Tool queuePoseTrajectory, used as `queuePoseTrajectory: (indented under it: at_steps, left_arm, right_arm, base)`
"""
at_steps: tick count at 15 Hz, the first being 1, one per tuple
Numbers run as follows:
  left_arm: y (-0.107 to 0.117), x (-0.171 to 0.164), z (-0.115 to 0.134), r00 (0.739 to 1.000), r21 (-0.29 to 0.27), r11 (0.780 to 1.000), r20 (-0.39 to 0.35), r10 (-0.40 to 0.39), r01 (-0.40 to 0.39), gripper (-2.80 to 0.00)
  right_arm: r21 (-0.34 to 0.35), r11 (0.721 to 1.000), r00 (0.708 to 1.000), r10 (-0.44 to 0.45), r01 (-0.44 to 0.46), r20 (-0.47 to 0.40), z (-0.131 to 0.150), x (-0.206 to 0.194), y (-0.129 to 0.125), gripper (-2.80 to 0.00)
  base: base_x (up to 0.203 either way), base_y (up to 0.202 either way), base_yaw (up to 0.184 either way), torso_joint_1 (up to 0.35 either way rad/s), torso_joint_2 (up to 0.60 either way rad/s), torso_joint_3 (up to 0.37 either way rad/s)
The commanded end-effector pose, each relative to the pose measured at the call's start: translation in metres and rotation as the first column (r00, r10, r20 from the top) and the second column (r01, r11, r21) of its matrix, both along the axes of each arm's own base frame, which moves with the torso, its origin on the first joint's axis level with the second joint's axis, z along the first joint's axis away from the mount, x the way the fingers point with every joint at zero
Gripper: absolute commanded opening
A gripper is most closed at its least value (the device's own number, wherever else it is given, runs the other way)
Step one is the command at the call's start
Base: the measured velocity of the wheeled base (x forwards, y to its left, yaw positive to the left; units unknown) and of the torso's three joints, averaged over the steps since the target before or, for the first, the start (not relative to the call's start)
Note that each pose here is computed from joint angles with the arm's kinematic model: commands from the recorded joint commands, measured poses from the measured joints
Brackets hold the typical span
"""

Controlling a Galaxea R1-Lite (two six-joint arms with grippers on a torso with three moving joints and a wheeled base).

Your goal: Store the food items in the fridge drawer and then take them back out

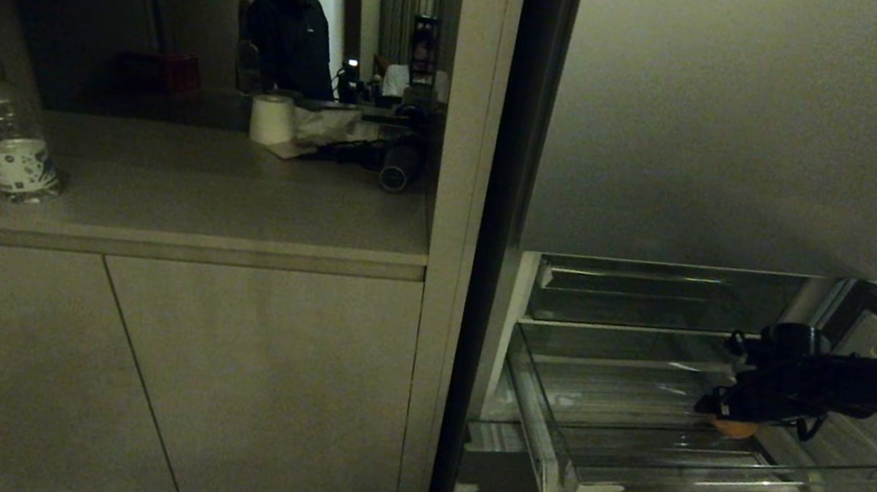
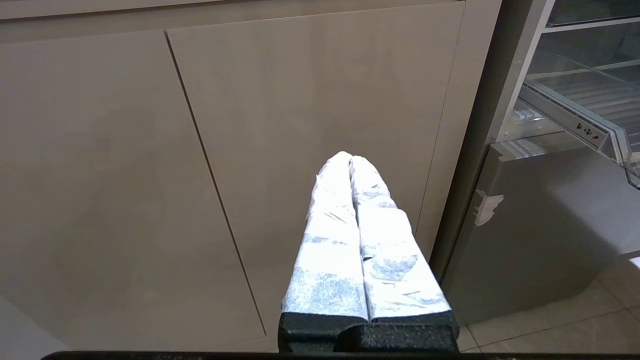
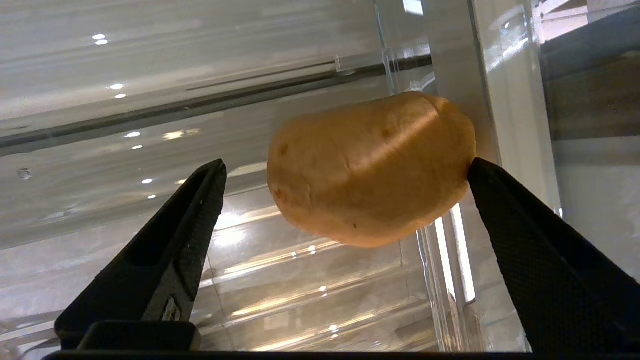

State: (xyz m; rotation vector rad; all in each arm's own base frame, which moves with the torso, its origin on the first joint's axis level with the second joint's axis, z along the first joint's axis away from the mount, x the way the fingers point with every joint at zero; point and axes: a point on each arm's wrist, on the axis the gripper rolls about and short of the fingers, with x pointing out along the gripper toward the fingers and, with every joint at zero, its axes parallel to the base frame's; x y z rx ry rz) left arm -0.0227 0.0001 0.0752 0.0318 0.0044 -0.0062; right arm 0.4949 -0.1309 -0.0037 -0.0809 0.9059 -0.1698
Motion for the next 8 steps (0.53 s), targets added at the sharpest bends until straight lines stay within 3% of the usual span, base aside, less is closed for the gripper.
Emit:
queuePoseTrajectory:
  at_steps: [1,7,8]
  left_arm:
    - [0.0,0.0001,0.0,1.0,0.0,1.0,-0.001,0.0,0.0,-2.8]
    - [0.0,0.0001,0.0,1.0,0.0,1.0,-0.002,0.0,0.0,-2.8]
    - [0.0,0.0001,0.0,1.0,0.0,1.0,-0.001,0.0,0.0,-2.8]
  right_arm:
    - [-0.002,1.0,1.0,-0.002,0.002,-0.005,-0.0009,-0.0005,-0.0007,0.0]
    - [-0.03,1.0,1.0,-0.01,0.009,-0.02,0.0023,-0.0024,-0.0033,0.0]
    - [-0.03,1.0,1.0,-0.009,0.008,-0.024,0.0013,-0.0027,-0.0024,-2.8]
  base:
    - [0.0,0.0,0.0,0.0,0.0,0.0]
    - [0.0,0.0,0.0,0.0,0.0,0.0]
    - [0.0,0.0,0.0,0.0,0.0,0.0]
